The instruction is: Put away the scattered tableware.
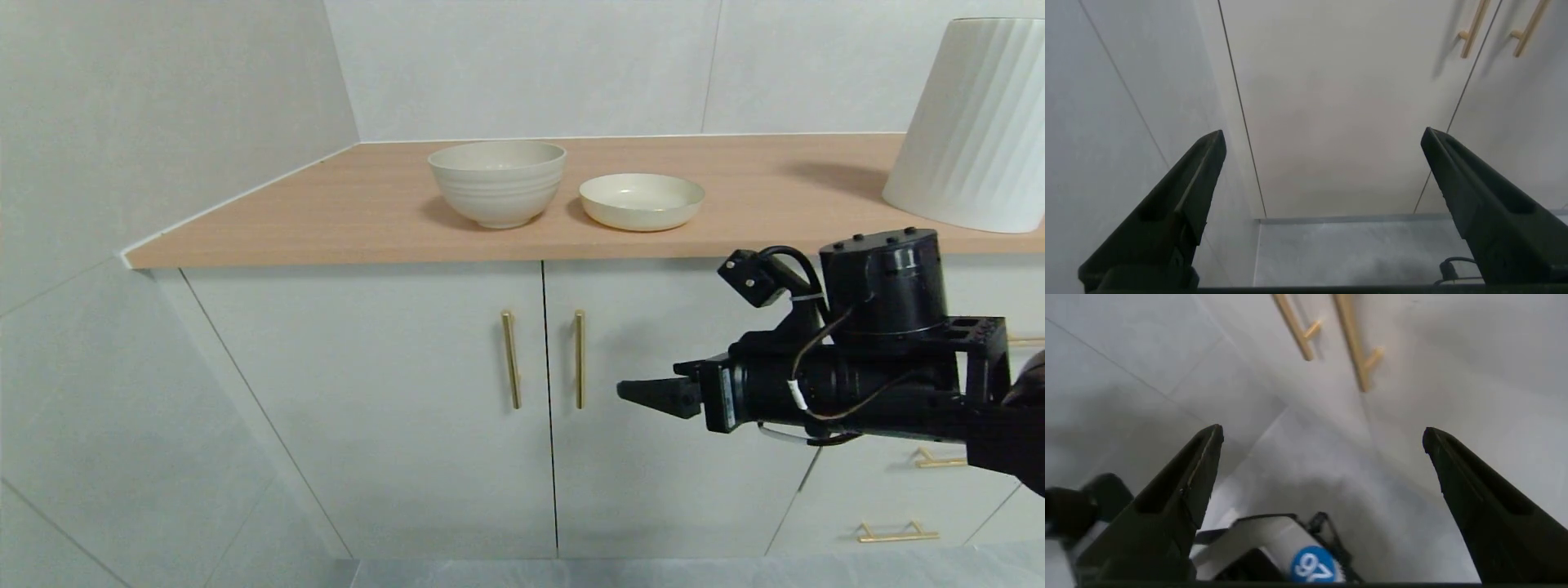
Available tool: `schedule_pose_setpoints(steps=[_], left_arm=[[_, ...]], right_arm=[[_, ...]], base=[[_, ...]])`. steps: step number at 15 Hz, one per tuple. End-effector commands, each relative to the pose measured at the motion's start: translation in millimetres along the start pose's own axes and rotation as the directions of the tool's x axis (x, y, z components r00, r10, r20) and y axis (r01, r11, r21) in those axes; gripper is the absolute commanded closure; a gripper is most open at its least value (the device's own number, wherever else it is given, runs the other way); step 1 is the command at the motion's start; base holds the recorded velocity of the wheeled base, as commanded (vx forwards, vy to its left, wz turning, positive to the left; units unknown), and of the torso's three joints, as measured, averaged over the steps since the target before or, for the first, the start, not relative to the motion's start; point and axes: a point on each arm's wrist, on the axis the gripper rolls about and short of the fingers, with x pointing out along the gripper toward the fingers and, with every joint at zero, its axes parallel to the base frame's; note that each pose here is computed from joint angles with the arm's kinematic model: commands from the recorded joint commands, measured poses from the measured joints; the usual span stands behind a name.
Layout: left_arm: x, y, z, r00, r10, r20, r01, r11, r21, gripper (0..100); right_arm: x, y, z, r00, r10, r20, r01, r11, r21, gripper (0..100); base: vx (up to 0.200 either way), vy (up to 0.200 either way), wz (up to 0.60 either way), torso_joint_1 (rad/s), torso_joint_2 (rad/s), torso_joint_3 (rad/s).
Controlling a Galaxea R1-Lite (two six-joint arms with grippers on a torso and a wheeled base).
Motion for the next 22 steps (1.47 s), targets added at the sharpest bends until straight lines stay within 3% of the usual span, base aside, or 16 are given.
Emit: schedule_pose_setpoints(steps=[1,6,15,22], left_arm=[[0,0.0,0.1,1.000,0.000,-0.001,0.000,1.000,-0.001,0],[0,0.0,0.1,1.000,0.000,-0.001,0.000,1.000,0.000,0],[0,0.0,0.1,1.000,0.000,-0.001,0.000,1.000,0.000,0],[0,0.0,0.1,1.000,0.000,-0.001,0.000,1.000,0.000,0]], right_arm=[[29,5,-8,0.998,0.029,-0.049,-0.028,0.999,0.023,0],[83,4,-21,0.995,0.081,0.053,-0.082,0.997,0.012,0],[114,-4,-27,0.986,0.032,0.165,-0.035,0.999,0.016,0],[114,7,-23,0.974,0.076,0.214,-0.093,0.993,0.069,0]], base=[[0.000,0.000,0.00,0.000,0.00,0.000],[0.000,0.000,0.00,0.000,0.00,0.000],[0.000,0.000,0.00,0.000,0.00,0.000],[0.000,0.000,0.00,0.000,0.00,0.000]])
